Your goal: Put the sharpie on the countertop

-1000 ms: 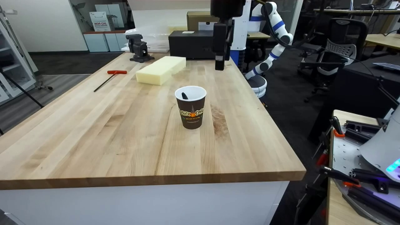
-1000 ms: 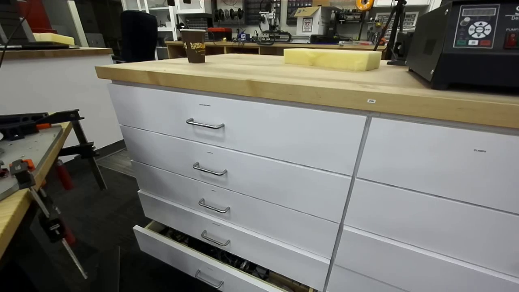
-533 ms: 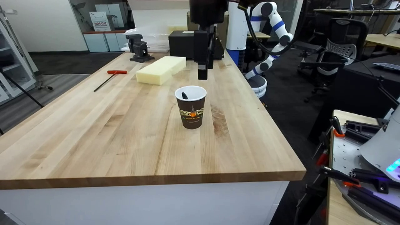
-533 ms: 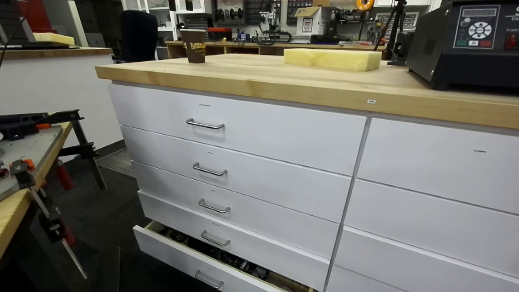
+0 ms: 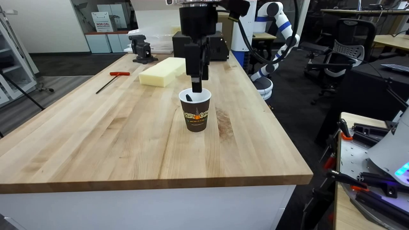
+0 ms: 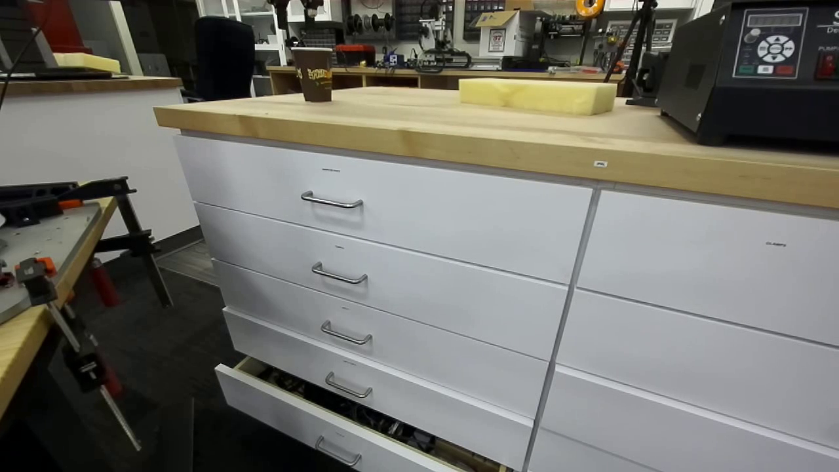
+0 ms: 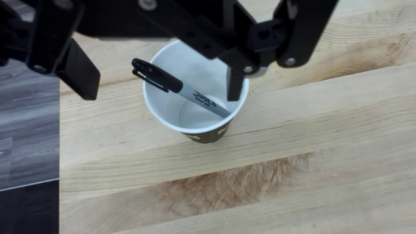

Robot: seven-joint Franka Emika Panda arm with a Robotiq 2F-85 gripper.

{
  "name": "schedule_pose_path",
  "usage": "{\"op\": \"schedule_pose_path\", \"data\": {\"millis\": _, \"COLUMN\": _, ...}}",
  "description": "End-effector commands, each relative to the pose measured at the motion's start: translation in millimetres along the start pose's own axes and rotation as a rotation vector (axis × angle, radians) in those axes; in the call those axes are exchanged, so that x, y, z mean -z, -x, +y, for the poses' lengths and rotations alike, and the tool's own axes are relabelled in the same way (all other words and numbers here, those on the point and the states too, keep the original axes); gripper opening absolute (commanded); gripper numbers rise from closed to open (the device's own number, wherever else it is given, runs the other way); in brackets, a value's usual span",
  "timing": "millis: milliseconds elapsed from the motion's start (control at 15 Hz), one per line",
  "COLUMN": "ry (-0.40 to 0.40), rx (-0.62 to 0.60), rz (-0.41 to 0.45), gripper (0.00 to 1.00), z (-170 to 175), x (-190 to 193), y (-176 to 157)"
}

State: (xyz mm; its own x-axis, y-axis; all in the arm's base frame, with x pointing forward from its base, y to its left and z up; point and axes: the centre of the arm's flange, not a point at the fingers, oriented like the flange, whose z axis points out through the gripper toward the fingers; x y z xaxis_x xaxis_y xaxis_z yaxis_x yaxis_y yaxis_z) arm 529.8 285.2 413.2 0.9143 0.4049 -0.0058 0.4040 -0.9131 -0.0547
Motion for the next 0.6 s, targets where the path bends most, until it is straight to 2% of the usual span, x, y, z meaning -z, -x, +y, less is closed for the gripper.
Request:
{"op": "schedule_pose_path", "data": {"millis": 0, "ry": 0.002, "rx": 0.027, "rz": -0.022, "gripper": 1.0, "z": -6, "x": -3, "y": -16}}
{"op": "schedule_pose_path", "data": {"millis": 400, "ry": 0.001, "rx": 0.049, "rz": -0.019, "gripper": 1.0, "z": -7, "x": -12, "y": -26}}
{"op": "schedule_pose_path", "data": {"millis": 467, "ry": 0.0, "rx": 0.055, "rz": -0.017, "gripper": 0.96, "z": -6, "x": -13, "y": -27}}
{"op": "schedule_pose_path", "data": {"millis": 533, "ry": 0.001, "rx": 0.06, "rz": -0.017, "gripper": 0.87, "z": -6, "x": -14, "y": -28}}
